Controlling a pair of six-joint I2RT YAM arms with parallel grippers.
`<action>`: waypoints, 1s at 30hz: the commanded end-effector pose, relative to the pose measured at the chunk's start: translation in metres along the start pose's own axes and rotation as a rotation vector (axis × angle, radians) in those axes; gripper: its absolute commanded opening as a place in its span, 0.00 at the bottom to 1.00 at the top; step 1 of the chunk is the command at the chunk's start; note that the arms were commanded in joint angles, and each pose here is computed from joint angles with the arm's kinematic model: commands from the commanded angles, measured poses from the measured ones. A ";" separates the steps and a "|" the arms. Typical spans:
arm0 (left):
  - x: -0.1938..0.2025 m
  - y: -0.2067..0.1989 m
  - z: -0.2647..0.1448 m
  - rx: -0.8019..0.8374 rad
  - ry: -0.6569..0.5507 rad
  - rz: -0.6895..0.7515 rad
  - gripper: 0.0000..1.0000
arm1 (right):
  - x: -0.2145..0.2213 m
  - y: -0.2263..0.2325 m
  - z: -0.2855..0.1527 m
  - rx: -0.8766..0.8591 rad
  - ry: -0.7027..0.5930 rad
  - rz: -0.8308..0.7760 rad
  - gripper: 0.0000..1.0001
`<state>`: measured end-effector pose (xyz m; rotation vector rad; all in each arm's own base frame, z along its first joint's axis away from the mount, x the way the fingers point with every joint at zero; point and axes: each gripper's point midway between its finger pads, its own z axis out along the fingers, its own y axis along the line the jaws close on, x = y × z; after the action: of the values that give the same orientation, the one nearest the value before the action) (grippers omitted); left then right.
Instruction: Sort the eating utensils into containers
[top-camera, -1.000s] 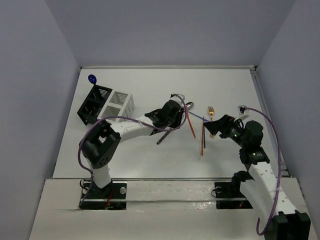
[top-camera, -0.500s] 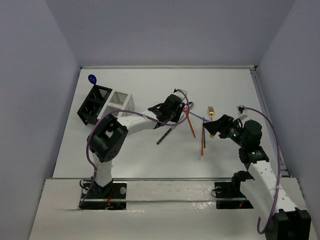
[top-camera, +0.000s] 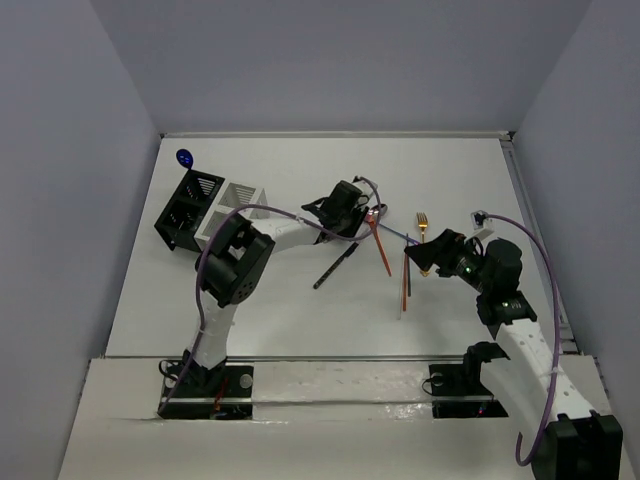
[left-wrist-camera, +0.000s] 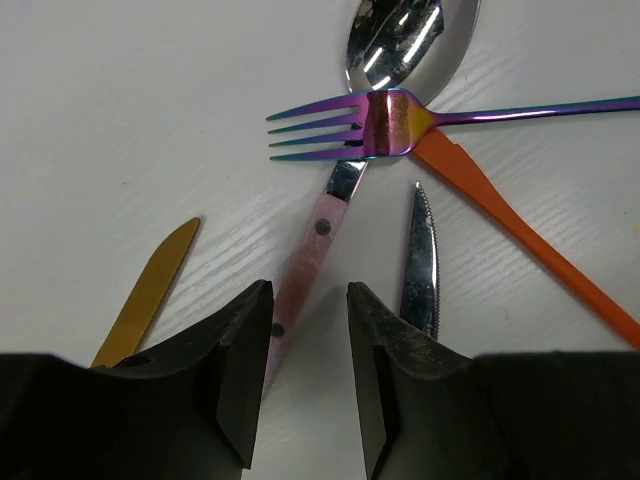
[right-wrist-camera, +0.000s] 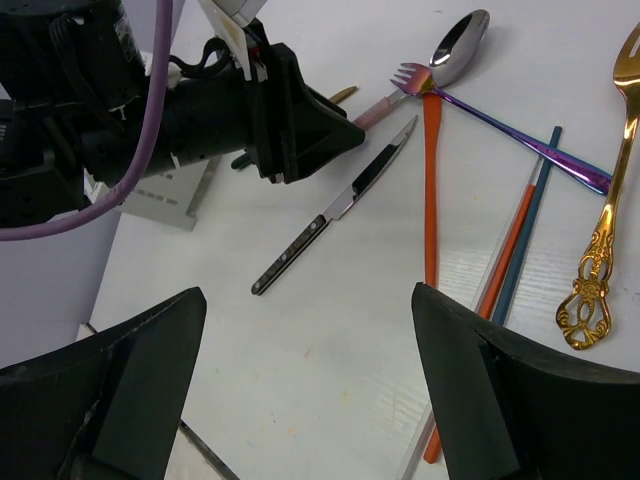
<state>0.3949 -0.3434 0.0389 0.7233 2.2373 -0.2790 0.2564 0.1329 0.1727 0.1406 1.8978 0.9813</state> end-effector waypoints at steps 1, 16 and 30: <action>-0.020 0.007 0.006 0.030 -0.028 0.040 0.36 | -0.008 0.009 0.003 -0.044 -0.025 -0.038 0.89; 0.000 0.021 0.013 -0.033 0.066 0.098 0.00 | -0.007 0.008 0.004 -0.035 -0.024 -0.039 0.89; -0.050 0.012 -0.046 -0.015 0.118 0.116 0.00 | -0.006 0.010 0.004 -0.040 -0.023 -0.044 0.89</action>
<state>0.4120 -0.3276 0.0510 0.8337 2.3121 -0.1142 0.2558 0.1374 0.1677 0.1335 1.9200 0.9927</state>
